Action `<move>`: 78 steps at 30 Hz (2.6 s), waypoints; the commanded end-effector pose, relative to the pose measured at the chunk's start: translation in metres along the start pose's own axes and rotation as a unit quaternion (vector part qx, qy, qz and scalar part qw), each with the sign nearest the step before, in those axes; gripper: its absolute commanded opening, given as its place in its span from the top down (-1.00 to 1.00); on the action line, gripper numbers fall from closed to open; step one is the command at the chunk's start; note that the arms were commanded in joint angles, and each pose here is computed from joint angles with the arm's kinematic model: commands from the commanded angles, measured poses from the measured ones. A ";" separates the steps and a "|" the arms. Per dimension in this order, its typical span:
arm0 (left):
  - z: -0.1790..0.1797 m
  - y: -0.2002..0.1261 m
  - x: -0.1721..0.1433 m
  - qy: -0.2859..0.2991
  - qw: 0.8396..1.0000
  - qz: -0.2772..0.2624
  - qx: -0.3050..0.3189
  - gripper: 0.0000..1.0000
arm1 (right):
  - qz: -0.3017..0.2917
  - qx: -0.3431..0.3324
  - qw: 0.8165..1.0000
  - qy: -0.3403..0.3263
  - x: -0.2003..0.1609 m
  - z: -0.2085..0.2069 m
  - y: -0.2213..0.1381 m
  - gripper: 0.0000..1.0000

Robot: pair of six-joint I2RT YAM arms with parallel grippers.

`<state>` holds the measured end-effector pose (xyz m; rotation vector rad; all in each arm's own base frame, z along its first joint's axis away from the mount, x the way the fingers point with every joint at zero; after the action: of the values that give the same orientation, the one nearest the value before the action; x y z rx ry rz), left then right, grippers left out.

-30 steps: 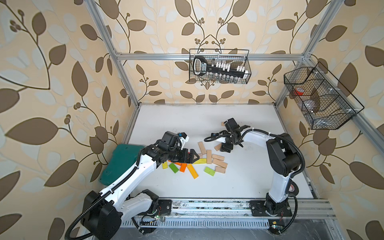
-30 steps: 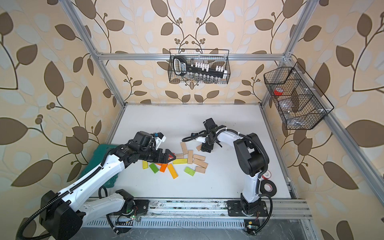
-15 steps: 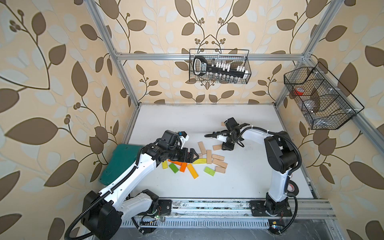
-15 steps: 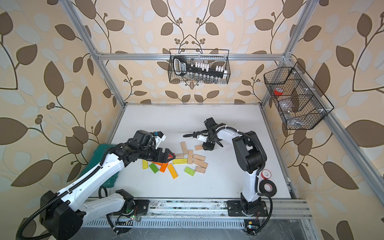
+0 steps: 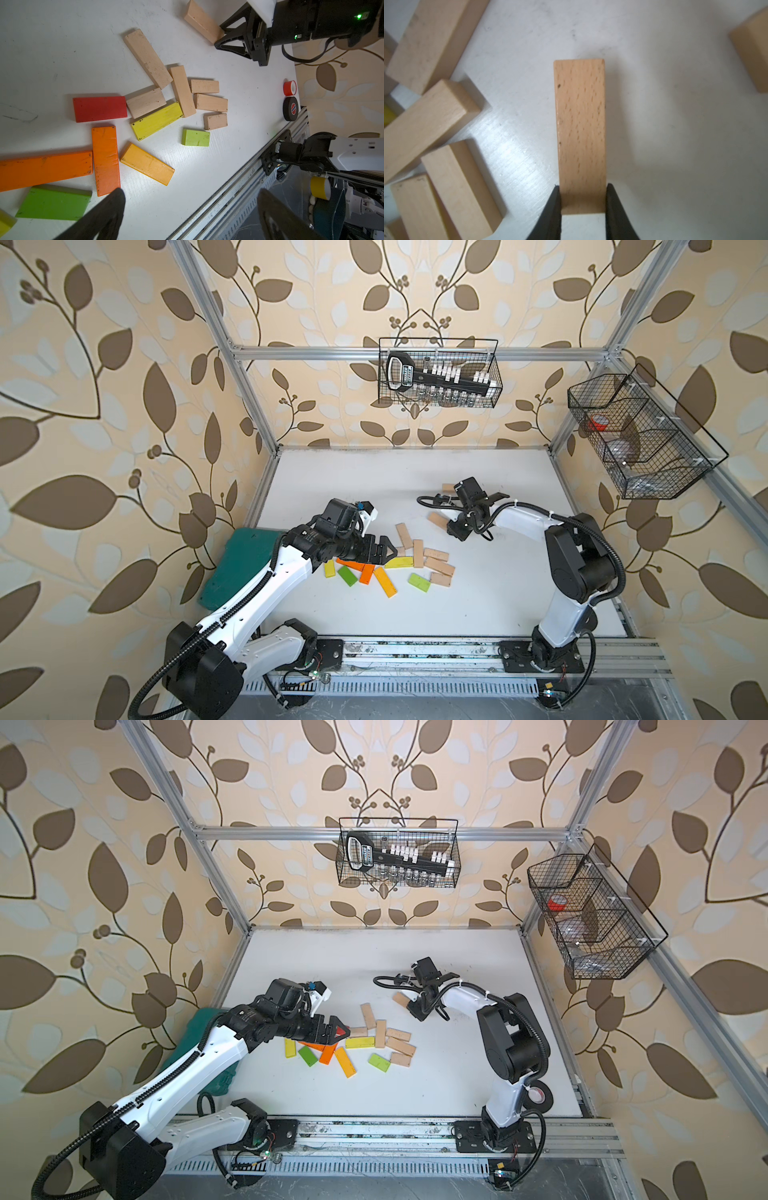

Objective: Assemble a giraffe with building blocks
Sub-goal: Pick up the building block from the center of the board, then assemble the building block at the center of the board.

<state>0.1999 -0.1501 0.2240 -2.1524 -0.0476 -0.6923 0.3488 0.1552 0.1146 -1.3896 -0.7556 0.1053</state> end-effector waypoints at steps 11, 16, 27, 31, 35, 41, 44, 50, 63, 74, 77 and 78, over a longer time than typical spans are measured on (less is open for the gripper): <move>-0.014 0.014 0.038 0.036 0.998 -0.038 -0.036 -0.98 | -0.103 -0.087 0.914 0.383 -0.008 -0.058 -0.045 0.42; -0.020 0.028 0.055 0.040 0.997 -0.040 -0.046 -0.98 | -0.072 -0.086 0.894 0.434 -0.017 -0.074 -0.017 0.42; -0.021 0.042 0.069 0.032 0.998 -0.022 -0.052 -0.98 | -0.033 -0.089 0.895 0.436 -0.010 -0.084 0.036 0.41; -0.023 0.041 0.075 0.041 0.998 -0.027 -0.048 -0.98 | -0.026 -0.090 0.895 0.436 -0.009 -0.087 0.044 0.28; -0.024 0.043 0.080 0.044 0.997 -0.025 -0.051 -0.98 | -0.030 -0.091 0.897 0.432 -0.003 -0.089 0.042 -0.14; -0.023 0.050 0.079 0.038 0.997 -0.013 -0.062 -0.98 | -0.032 -0.091 0.902 0.421 0.005 -0.093 0.038 -0.26; -0.024 0.051 0.078 0.035 0.997 -0.012 -0.068 -0.98 | -0.026 -0.086 0.904 0.419 0.005 -0.096 0.042 -0.05; -0.024 0.051 0.078 0.035 0.997 -0.009 -0.068 -0.98 | -0.020 -0.073 0.915 0.396 0.009 -0.098 0.049 0.25; -0.023 0.050 0.078 0.037 0.997 -0.008 -0.063 -0.98 | -0.028 -0.068 0.919 0.386 0.027 -0.108 0.062 0.49; -0.023 0.049 0.078 0.037 0.997 -0.006 -0.062 -0.97 | -0.024 -0.065 0.911 0.408 0.037 -0.116 0.069 0.50; -0.024 0.049 0.078 0.037 0.997 -0.005 -0.063 -0.97 | -0.022 -0.063 0.912 0.406 0.039 -0.115 0.070 0.48; -0.024 0.049 0.077 0.038 0.997 -0.005 -0.063 -0.97 | -0.021 -0.061 0.912 0.404 0.039 -0.115 0.070 0.48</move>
<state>0.2665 -0.2093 0.2229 -2.2283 0.0259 -0.7411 0.4721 0.0914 0.0870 -1.3513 -0.1590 -0.5993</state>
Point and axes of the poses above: each gripper's point midway between its finger pads, its own y axis out along the fingers, its own z axis along the line the jaws close on, x = y × z, the point moved 7 cm from there along -y, back along the fingers, and after that the axes turned 10 degrees about y, right-handed, at the moved point
